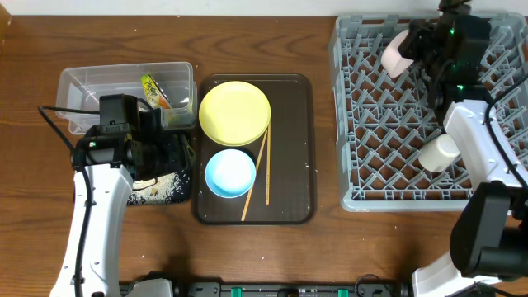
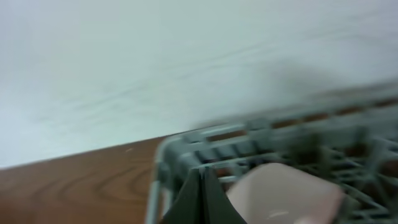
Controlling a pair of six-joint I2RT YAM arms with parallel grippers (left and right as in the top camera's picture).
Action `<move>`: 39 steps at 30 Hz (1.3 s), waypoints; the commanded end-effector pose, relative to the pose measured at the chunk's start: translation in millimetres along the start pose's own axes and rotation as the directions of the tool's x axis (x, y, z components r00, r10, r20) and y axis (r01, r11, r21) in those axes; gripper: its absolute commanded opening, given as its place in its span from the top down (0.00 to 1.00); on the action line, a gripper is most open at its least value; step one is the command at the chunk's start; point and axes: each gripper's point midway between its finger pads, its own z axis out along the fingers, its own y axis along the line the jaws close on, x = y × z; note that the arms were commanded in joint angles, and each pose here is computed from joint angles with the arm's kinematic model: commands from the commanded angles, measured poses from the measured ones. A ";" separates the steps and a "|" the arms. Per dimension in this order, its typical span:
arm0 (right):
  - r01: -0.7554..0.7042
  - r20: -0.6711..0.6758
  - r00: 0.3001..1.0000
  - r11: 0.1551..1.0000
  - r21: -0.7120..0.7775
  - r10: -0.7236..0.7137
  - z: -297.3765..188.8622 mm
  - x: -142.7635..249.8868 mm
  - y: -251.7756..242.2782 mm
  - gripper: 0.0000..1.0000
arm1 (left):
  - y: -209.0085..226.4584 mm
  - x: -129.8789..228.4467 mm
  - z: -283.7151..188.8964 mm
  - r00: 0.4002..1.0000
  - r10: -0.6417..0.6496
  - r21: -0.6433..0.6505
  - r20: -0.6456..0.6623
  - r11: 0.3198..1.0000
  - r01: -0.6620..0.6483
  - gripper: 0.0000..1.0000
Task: Sort waste into correct bins and load items into the dishwasher rack
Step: 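Adjust the pink bowl upright in the rack and release it, then reach the right gripper to the blue bowl and grasp its rim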
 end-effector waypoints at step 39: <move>-0.025 -0.275 0.961 1.000 0.019 0.029 -29.0 52.9 -27.5 0.82 | 1.7 2.3 -0.2 1.000 -0.001 -0.006 -0.002 1.000 0.001 0.34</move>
